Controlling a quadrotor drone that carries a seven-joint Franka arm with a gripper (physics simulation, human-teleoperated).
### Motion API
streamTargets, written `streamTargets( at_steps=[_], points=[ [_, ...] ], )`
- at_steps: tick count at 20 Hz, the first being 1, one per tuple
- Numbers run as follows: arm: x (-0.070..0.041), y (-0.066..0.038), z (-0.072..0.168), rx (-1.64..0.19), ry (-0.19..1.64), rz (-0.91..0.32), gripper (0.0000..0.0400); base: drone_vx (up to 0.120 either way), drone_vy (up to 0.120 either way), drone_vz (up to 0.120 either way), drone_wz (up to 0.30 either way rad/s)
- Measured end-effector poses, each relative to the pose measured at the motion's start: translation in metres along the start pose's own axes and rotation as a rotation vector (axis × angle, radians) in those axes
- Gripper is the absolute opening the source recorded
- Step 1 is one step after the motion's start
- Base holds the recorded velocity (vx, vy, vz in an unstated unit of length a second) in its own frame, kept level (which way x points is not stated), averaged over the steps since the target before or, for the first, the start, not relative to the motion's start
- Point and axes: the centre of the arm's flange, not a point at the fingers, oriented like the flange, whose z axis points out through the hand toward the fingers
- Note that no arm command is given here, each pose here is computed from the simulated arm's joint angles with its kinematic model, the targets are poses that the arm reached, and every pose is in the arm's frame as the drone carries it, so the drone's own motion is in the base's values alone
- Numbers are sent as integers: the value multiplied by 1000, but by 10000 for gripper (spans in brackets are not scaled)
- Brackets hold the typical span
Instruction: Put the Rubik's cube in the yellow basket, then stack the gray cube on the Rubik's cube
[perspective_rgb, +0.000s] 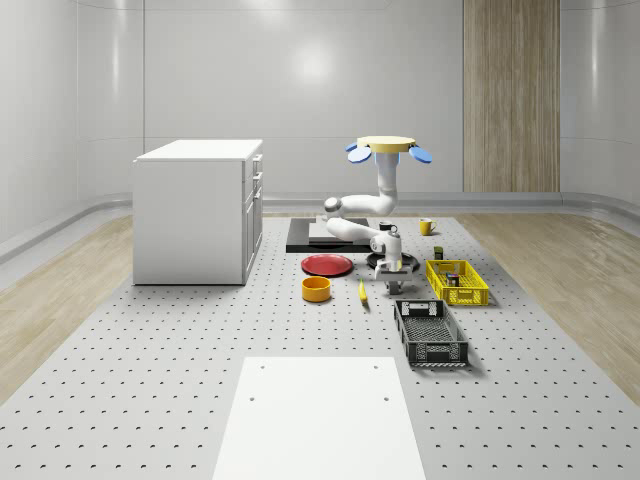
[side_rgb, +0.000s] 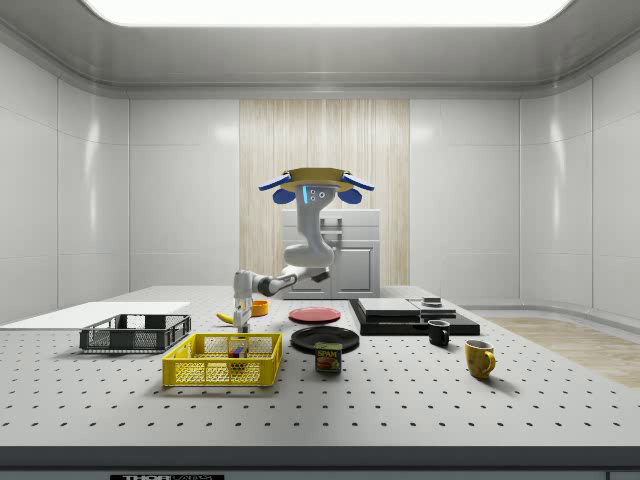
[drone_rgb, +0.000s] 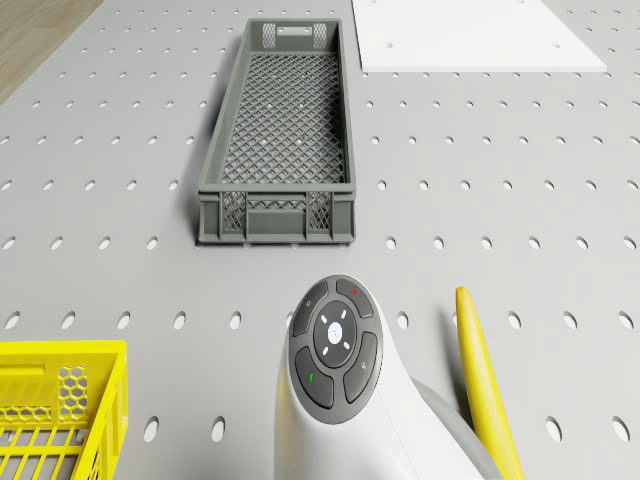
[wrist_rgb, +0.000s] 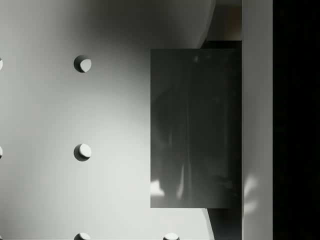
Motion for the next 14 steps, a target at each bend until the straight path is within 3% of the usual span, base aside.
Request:
streamTargets(
  at_steps=[9,14],
  points=[
    [0,0,-12,0,0,0,252,0,0,0,0],
    [0,0,-30,0,0,0,250,0,0,112,0]
  ],
)
